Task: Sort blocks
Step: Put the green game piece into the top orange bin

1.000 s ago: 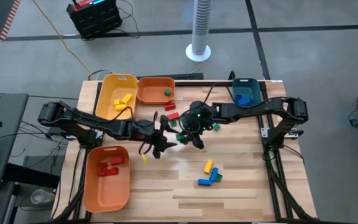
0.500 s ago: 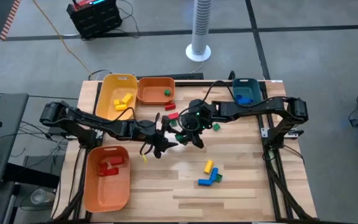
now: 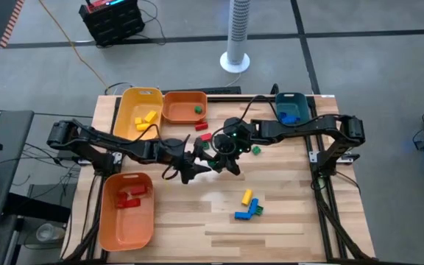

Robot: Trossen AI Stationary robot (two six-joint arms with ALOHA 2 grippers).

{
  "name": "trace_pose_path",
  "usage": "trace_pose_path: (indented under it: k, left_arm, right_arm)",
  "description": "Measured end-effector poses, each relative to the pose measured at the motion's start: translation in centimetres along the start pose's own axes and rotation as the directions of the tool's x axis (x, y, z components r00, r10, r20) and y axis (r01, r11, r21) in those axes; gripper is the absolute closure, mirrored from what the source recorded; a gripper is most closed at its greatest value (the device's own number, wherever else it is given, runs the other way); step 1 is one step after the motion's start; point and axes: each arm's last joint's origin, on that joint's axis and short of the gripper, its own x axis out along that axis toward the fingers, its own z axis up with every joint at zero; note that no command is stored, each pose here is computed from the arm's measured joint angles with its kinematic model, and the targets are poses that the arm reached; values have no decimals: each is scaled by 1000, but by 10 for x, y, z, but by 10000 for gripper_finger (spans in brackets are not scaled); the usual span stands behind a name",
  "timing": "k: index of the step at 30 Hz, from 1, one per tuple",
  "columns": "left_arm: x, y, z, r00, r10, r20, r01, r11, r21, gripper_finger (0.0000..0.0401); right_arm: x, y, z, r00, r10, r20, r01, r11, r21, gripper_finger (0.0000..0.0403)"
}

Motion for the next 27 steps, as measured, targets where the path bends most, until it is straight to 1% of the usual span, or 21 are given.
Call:
trace_pose_path:
  k: [6, 10, 14, 19, 22, 25, 27]
  left_arm:
    - [0, 5, -6, 1000, -11, 29, 11, 1000, 13, 224]
    - [0, 6, -7, 999, -12, 45, 10, 999, 35, 242]
    - [0, 9, -9, 999, -5, 43, 3, 999, 46, 272]
    - [0, 10, -12, 1000, 11, 15, -12, 998, 59, 315]
    - [0, 11, -14, 1000, 27, -12, -26, 998, 49, 316]
    - [0, 13, -17, 999, 38, -31, -38, 999, -4, 316]
    - [0, 12, -21, 998, 27, -61, -30, 999, -35, 316]
  right_arm:
    - [0, 0, 1, 1000, -2, 8, 2, 1000, 5, 279]
    - [0, 1, 2, 1000, 3, 22, -3, 1000, -12, 276]
    - [2, 4, 4, 998, 39, 39, -38, 999, -32, 248]
    - [0, 5, 10, 996, 43, 73, -39, 998, -53, 205]
    - [-4, 2, 11, 996, 34, 81, -29, 998, -53, 190]
    - [-9, -4, 13, 996, 17, 88, -13, 999, -43, 185]
    - [-17, -8, 14, 996, 5, 93, -2, 999, -32, 185]
